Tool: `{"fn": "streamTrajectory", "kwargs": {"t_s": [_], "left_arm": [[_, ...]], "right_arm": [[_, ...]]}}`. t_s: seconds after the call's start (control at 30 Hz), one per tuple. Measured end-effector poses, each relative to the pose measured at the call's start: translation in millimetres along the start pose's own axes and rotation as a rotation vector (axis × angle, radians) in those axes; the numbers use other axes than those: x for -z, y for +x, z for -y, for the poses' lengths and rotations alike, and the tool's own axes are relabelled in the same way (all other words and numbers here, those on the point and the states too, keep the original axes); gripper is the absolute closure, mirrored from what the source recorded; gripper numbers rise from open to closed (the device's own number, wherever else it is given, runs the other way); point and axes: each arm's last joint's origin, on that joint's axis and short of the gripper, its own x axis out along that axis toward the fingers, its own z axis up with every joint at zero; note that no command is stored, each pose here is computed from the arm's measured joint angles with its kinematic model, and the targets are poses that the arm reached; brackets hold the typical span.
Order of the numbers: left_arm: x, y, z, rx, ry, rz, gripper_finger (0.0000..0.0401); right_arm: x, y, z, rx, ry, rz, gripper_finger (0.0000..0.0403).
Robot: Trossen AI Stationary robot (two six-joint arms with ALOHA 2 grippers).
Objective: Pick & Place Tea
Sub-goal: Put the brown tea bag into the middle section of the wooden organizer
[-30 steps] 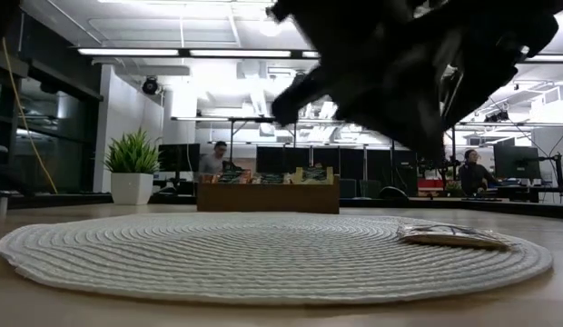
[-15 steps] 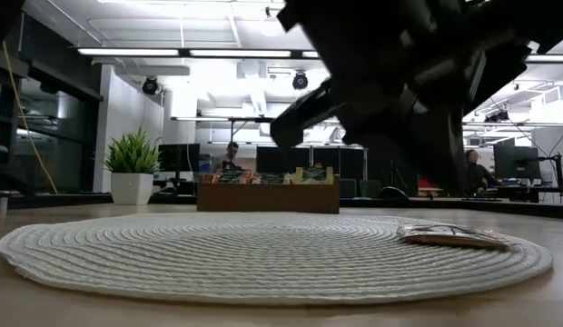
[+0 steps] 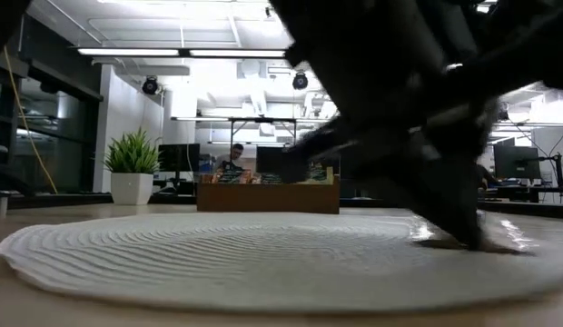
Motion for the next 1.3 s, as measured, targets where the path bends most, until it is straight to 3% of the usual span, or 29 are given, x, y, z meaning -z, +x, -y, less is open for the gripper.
{"fn": "streamTrajectory", "kwargs": {"t_s": [0.07,0.27,0.47,0.63,0.9,1.03,1.3], "left_arm": [[1,2,4,0.048,-0.018,-0.026,0.0401],[2,3,2,0.044,-0.019,-0.044,0.0401],[3,3,-1,0.0,-0.017,-0.034,0.0401],[4,4,-1,0.001,-0.015,-0.043,0.0401],[5,4,-2,-0.006,-0.009,-0.048,0.0401],[5,4,-2,-0.007,-0.008,-0.05,0.0401],[6,4,-2,-0.006,-0.004,-0.053,0.0401]], "right_arm": [[0,0,0,0.0,0.0,0.0,0.0268],[0,0,-1,-0.02,0.007,-0.007,0.0268],[-3,0,-8,-0.216,0.123,-0.034,0.0268],[-7,2,-13,-0.263,0.177,-0.019,0.0268],[-12,33,-20,-0.327,0.194,-0.098,0.0266],[-8,58,-21,-0.311,0.173,-0.187,0.0246],[-4,104,-27,-0.416,0.165,-0.275,0.017]]}}
